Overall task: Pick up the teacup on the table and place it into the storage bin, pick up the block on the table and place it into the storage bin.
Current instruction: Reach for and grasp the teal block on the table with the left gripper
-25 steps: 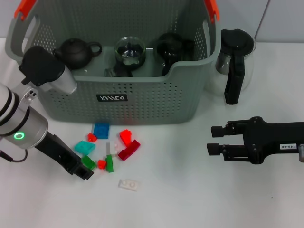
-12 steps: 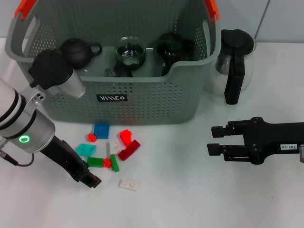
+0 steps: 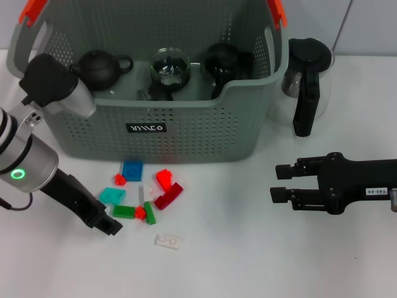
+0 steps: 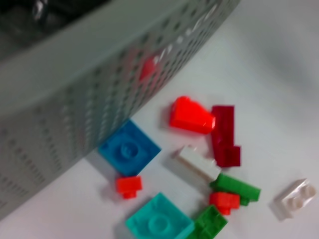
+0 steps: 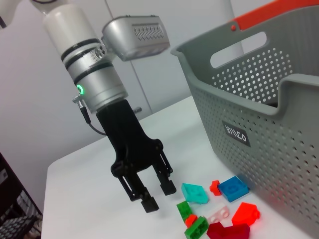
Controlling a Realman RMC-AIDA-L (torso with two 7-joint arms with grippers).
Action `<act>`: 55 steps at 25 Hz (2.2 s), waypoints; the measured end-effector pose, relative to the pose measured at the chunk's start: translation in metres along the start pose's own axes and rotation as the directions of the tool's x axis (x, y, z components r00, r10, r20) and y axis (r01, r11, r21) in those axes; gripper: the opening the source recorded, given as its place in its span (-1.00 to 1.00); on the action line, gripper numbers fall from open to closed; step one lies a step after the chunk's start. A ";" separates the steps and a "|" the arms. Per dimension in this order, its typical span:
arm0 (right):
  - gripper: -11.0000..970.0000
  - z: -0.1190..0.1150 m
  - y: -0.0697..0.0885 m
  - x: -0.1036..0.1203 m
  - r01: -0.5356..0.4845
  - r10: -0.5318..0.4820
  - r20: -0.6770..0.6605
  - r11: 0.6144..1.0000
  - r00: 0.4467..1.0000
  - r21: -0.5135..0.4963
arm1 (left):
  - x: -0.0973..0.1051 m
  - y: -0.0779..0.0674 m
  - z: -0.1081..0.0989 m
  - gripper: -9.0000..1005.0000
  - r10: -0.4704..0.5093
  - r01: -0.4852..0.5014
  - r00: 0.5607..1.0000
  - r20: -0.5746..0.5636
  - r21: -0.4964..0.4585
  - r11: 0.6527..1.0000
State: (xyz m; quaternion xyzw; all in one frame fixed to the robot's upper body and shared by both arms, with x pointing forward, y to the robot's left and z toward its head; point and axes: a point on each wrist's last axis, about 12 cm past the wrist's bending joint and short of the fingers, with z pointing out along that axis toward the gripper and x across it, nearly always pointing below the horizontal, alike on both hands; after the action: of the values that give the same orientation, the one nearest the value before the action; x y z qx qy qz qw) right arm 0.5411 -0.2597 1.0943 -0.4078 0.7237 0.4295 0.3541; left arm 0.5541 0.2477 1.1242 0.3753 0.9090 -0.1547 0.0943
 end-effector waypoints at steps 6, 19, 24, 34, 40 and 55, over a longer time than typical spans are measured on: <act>0.21 0.000 0.000 0.000 0.000 0.000 -0.001 1.000 1.000 -0.002 | 0.001 0.001 0.008 0.13 -0.008 0.008 1.000 -0.022 0.003 1.000; 0.21 0.000 0.001 0.000 -0.003 0.003 0.001 1.000 1.000 -0.005 | -0.009 -0.003 0.019 0.13 0.008 -0.008 1.000 -0.015 0.033 0.999; 0.21 0.000 0.001 0.000 -0.003 0.003 0.002 1.000 1.000 -0.005 | -0.012 -0.016 0.013 0.13 0.052 -0.052 0.999 0.003 0.146 0.988; 0.21 0.001 -0.001 -0.003 0.005 -0.005 0.001 1.000 1.000 -0.002 | -0.010 -0.001 -0.014 0.13 0.050 -0.050 0.990 0.132 0.001 0.999; 0.21 0.000 -0.002 -0.004 0.011 -0.011 0.002 1.000 1.000 0.007 | -0.010 0.000 -0.007 0.13 0.187 -0.181 0.974 0.131 -0.060 0.982; 0.21 -0.003 -0.004 0.001 -0.005 0.005 0.002 0.999 1.000 0.033 | -0.012 -0.002 0.010 0.13 0.280 -0.276 0.960 0.002 -0.163 0.947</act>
State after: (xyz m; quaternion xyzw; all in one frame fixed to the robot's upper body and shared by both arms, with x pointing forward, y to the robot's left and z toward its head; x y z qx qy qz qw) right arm 0.5435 -0.2635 1.0936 -0.3999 0.7313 0.4188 0.3603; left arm 0.5621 0.2352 1.1191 0.4889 0.8553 -0.0703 0.1565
